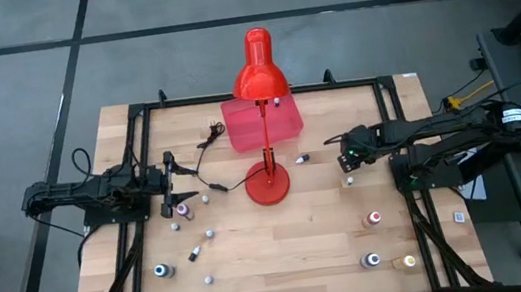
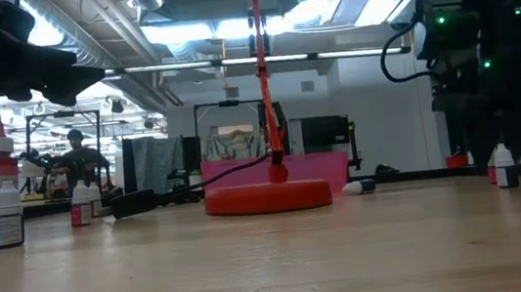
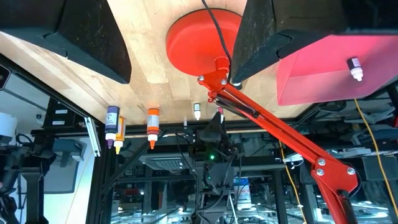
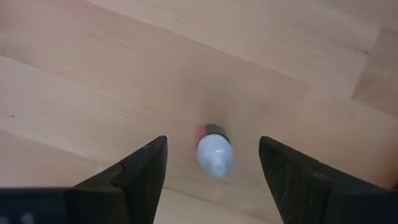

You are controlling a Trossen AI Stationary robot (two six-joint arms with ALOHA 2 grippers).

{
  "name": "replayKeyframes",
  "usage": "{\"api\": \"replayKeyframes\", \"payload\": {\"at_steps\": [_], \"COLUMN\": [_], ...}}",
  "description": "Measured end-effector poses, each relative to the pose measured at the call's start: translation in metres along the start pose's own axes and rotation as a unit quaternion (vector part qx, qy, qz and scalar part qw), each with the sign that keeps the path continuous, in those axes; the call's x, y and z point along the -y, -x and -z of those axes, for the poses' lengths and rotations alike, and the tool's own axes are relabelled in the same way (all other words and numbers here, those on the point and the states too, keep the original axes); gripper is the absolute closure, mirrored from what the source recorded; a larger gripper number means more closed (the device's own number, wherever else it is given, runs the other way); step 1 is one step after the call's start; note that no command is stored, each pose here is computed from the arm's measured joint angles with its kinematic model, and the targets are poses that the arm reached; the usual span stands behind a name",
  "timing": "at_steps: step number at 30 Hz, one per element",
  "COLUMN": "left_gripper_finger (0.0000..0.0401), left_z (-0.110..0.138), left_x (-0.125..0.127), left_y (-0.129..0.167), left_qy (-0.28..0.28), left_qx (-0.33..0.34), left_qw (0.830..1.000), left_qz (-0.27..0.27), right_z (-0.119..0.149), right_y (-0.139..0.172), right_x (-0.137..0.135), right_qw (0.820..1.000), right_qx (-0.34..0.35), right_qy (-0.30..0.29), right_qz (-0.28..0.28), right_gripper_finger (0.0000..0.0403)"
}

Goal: Pick & Place food coloring
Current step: Put the small red food coloring bottle into the red bin

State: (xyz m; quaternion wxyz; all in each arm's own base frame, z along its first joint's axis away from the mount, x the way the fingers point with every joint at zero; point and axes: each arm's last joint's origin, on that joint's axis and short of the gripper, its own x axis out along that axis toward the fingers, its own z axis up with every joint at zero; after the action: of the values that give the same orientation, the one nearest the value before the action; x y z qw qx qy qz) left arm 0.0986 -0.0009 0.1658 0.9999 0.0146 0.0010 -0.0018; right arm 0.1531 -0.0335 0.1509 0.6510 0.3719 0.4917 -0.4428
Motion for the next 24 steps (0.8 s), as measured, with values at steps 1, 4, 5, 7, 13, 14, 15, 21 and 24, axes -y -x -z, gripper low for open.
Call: {"api": "replayKeyframes", "payload": {"at_steps": [1,4,5,7,13,14,15,21,24], "left_gripper_finger": [0.0129,0.0129,0.0128,0.0127,0.0129,0.013,0.013,0.0127,0.0128], "left_z": [0.0,0.0,0.0,0.0,0.0,0.0,0.0,0.0,0.0], "left_x": [0.0,0.0,0.0,0.0,0.0,0.0,0.0,0.0,0.0], "left_y": [0.0,0.0,0.0,0.0,0.0,0.0,0.0,0.0,0.0], "left_qy": [0.0,0.0,0.0,0.0,0.0,0.0,0.0,0.0,0.0], "left_qx": [0.0,0.0,0.0,0.0,0.0,0.0,0.0,0.0,0.0], "left_qw": [1.0,1.0,1.0,1.0,1.0,1.0,1.0,1.0,1.0], "left_qz": [0.0,0.0,0.0,0.0,0.0,0.0,0.0,0.0,0.0], "right_z": [0.0,0.0,0.0,0.0,0.0,0.0,0.0,-0.004,-0.011], "right_y": [0.0,0.0,0.0,0.0,0.0,0.0,0.0,0.007,0.016], "right_x": [0.0,0.0,0.0,0.0,0.0,0.0,0.0,-0.005,-0.012], "right_qw": [1.0,1.0,1.0,1.0,1.0,1.0,1.0,0.999,0.997], "right_qx": [0.001,0.001,0.0,0.0,0.0,0.0,0.0,0.0,0.012], "right_qy": [0.0,0.001,0.001,0.003,0.003,0.006,0.011,0.046,0.078], "right_qz": [-0.001,-0.003,-0.003,-0.003,-0.003,-0.003,-0.003,-0.014,-0.028], "right_gripper_finger": [0.0148,0.0159,0.0166,0.0186,0.0264,0.0277,0.0291,0.0341,0.0341]}}
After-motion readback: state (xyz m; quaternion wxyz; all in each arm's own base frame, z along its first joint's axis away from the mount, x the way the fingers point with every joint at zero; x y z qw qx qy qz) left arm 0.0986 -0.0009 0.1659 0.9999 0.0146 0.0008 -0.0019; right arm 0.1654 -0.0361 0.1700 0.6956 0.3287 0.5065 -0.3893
